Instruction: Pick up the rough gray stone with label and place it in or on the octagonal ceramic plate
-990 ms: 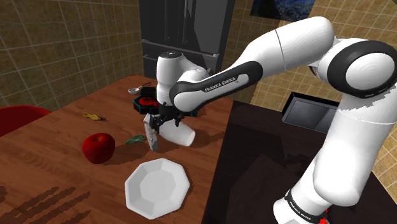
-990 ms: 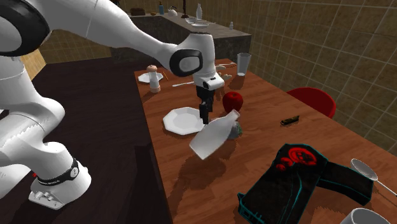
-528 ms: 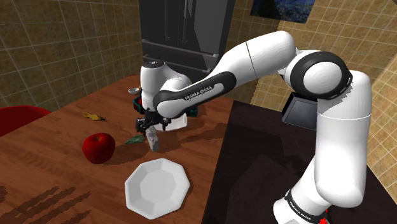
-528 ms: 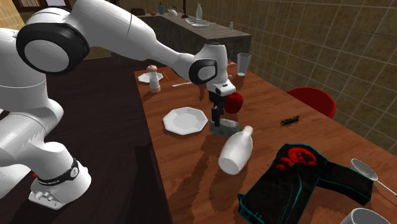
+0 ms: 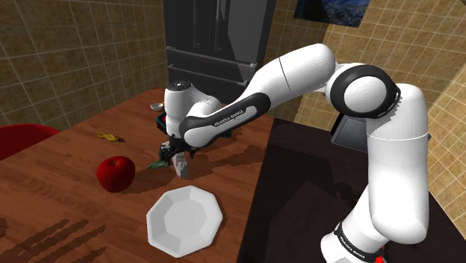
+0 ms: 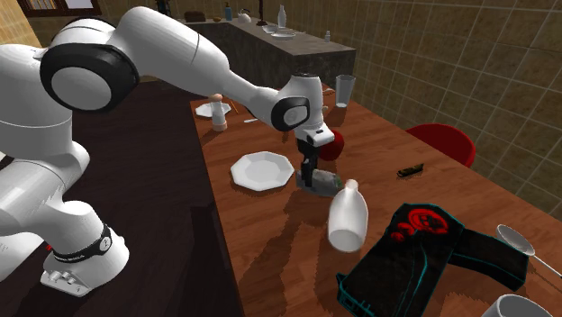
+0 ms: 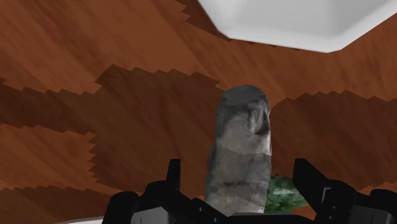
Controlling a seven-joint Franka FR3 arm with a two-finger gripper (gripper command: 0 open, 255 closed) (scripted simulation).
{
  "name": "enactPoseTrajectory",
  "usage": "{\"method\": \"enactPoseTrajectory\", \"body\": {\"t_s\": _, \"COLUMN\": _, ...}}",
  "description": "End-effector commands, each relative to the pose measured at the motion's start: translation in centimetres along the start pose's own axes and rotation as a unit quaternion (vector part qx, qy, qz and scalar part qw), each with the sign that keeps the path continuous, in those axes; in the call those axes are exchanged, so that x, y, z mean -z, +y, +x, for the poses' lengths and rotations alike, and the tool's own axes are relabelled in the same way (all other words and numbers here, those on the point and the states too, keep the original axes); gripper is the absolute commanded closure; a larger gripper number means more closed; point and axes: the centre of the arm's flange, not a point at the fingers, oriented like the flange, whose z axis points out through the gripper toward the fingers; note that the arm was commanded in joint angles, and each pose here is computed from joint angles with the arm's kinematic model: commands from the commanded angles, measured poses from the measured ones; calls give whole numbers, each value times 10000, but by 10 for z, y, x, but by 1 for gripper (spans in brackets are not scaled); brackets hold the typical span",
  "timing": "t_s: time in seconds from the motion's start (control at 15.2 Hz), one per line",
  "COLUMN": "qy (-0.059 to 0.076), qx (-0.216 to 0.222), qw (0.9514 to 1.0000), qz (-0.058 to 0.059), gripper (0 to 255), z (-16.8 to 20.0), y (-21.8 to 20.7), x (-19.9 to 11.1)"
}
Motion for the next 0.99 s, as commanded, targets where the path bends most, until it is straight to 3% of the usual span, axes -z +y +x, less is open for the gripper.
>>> {"method": "enactPoseTrajectory", "body": {"t_s": 0.0, "qy": 2, "qx": 0, "qw": 10000, "qz": 1, "gripper": 0, "z": 0, "y": 0, "x": -1}}
{"method": "enactPoseTrajectory", "body": {"t_s": 0.26, "qy": 1, "qx": 0, "qw": 10000, "qz": 1, "gripper": 0, "z": 0, "y": 0, "x": -1}}
{"method": "enactPoseTrajectory", "body": {"t_s": 0.33, "qy": 1, "qx": 0, "qw": 10000, "qz": 1, "gripper": 255, "z": 0, "y": 0, "x": -1}}
{"method": "enactPoseTrajectory", "body": {"t_s": 0.92, "qy": 2, "qx": 0, "qw": 10000, "qz": 1, "gripper": 255, "z": 0, "y": 0, "x": -1}}
